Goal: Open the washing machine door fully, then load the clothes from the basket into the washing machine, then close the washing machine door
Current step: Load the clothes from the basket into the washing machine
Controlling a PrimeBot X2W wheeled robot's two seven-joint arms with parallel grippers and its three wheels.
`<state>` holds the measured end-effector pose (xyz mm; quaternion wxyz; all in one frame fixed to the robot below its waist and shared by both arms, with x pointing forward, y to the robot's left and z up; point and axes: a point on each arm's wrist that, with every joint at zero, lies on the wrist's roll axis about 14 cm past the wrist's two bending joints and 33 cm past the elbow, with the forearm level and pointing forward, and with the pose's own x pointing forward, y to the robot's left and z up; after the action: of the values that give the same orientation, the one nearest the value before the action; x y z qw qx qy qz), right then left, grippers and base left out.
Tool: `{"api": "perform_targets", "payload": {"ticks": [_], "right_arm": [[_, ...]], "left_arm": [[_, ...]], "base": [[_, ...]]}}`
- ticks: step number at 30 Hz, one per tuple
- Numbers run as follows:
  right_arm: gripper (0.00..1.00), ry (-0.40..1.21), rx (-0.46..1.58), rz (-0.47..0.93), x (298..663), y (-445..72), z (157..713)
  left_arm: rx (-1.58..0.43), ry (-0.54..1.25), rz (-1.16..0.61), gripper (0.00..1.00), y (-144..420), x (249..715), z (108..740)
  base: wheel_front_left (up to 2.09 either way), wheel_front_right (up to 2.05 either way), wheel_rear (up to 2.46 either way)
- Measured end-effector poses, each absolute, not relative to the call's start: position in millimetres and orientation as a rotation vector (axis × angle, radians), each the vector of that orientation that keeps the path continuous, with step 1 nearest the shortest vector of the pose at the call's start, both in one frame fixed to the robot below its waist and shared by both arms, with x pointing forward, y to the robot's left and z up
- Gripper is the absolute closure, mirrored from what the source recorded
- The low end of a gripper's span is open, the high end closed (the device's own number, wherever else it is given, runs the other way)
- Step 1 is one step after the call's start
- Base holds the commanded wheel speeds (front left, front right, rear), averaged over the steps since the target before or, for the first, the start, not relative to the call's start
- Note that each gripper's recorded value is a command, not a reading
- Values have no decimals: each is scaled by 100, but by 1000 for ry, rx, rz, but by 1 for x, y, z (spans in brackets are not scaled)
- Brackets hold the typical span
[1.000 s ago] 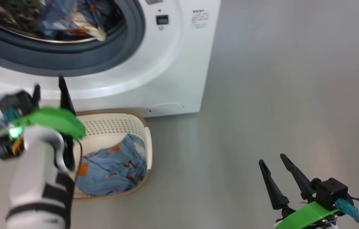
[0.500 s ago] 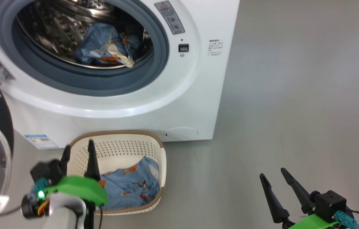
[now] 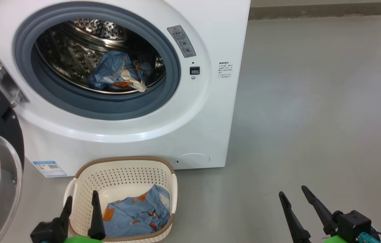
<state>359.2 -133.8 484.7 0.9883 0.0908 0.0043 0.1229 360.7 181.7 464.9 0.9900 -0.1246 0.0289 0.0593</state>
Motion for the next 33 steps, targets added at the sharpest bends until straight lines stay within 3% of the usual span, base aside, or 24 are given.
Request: {"api": "perform_targets", "payload": {"ticks": [23,33], "right_arm": [[0,-7,196,196,353,-145,488],[0,21,204,176,355,-149,479]], "left_arm": [[-244,31,119,0,182,351,472],[-240,121,116,0,178,352,445]], "base": [[0,0,0],[0,0,0]]}}
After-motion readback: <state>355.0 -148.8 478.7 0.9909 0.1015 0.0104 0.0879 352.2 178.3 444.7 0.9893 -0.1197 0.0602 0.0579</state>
